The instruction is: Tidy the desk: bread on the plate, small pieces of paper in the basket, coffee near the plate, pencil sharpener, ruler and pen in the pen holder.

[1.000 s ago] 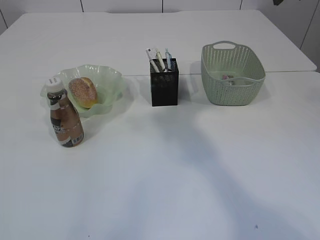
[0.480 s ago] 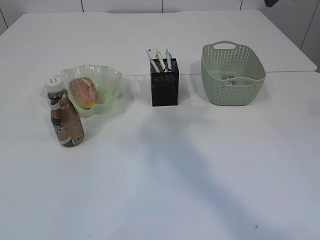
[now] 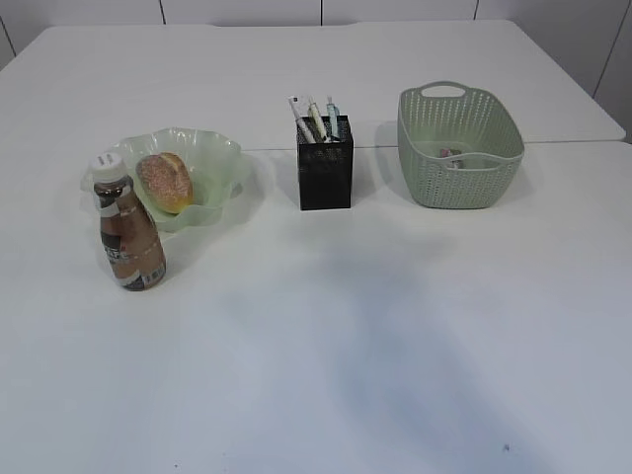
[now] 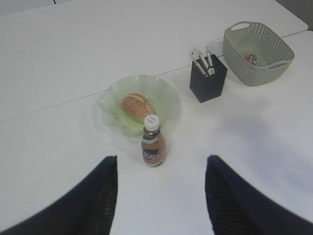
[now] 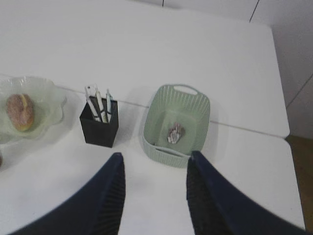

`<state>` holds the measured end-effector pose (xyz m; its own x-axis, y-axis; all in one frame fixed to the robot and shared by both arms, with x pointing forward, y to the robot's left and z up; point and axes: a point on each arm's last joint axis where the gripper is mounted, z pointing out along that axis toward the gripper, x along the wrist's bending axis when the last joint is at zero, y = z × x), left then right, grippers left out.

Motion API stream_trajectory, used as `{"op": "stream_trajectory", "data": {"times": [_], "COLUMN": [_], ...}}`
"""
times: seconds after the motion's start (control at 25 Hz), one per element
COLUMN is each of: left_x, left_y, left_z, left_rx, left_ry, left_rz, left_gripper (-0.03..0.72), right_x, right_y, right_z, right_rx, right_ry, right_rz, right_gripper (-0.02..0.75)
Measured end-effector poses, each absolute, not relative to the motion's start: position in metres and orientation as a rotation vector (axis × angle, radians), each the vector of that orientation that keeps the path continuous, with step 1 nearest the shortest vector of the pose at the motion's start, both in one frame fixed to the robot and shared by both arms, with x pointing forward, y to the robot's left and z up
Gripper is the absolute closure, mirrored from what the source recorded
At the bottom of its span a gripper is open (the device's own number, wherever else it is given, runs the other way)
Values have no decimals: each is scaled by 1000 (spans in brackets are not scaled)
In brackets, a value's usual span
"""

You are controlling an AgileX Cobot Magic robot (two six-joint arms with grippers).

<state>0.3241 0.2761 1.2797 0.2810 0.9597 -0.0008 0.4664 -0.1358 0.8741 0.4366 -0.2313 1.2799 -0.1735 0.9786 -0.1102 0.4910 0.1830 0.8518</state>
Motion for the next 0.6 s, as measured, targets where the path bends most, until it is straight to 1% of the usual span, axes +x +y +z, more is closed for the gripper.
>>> {"op": "stream_trajectory", "data": {"times": [0.04,0.08,0.16,0.2,0.28,0.32,0.36,0.4,0.44,0.48,0.6], "left_x": [322,320,313,310,304,301,298,295,292,289,280], "left_y": [277,277,279,280,281,282,282,283,283,284,285], "left_z": [1280,1281,1282,1283,1284,1284,1284,1285,1285,1286,1287], "left_rx": [1735,1731,1717,1711,1699,1692,1687,1683,1677,1672,1660], "left_ry": [1300,1296,1284,1279,1268,1261,1253,1250,1242,1231,1206], "left_rz": [767,767,769,769,770,769,760,763,760,759,760], "left_gripper": [283,283,283,283,283,283,283,284,284,283,284], "right_x": [437,404,390,370,350,336,336,312,312,291,267], "right_y": [-231,-247,-253,-263,-272,-278,-278,-288,-288,-297,-305], "right_z": [1280,1284,1280,1271,1262,1250,1250,1235,1235,1220,1202], "right_rx": [1391,1333,1314,1298,1285,1284,1284,1274,1274,1267,1249], "right_ry": [1768,1716,1700,1688,1672,1676,1676,1666,1666,1654,1651], "right_rz": [895,971,994,1012,1040,1046,1046,1081,1081,1118,1183], "right_gripper": [396,396,396,397,397,397,397,398,398,399,400]}}
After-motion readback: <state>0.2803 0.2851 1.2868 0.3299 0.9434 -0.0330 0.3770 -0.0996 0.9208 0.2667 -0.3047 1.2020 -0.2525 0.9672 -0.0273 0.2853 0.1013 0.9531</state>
